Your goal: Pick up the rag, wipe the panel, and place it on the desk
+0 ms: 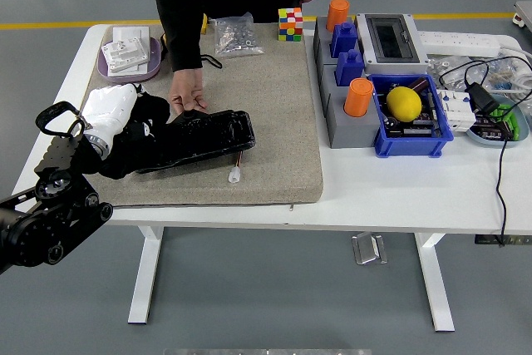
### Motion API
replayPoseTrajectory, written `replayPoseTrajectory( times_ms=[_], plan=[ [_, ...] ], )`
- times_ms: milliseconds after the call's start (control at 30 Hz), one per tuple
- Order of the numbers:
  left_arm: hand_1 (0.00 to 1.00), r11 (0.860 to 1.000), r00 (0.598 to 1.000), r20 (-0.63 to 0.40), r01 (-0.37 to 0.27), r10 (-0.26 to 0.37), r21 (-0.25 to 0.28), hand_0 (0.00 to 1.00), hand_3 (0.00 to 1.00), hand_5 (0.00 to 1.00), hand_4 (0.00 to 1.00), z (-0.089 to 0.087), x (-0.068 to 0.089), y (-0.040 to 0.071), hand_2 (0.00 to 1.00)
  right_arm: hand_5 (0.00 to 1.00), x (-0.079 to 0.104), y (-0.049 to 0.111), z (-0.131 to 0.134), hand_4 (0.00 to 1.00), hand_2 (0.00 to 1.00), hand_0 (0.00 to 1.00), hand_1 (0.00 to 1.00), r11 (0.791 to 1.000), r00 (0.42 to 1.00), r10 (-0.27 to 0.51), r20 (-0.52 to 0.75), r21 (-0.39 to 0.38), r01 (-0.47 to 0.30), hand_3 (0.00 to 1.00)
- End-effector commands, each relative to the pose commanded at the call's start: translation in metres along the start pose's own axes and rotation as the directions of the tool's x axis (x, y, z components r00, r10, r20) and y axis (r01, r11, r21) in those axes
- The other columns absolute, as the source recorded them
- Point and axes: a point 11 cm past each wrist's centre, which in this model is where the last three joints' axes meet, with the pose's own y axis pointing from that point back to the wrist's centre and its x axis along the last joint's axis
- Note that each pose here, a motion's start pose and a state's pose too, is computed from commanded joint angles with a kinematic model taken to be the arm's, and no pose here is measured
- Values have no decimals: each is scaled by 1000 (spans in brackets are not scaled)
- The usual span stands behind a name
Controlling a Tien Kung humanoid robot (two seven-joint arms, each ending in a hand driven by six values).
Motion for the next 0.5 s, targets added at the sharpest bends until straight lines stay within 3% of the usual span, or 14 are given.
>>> replayPoseTrajectory(
  times_ms=[500],
  plan=[
    [266,994,999,-19,26,-29,-109,222,309,2,141,53,-6,0,493,552,3,1,-5,976,679,721,634,1000,1000,2,-10,3,-2,587]
  ],
)
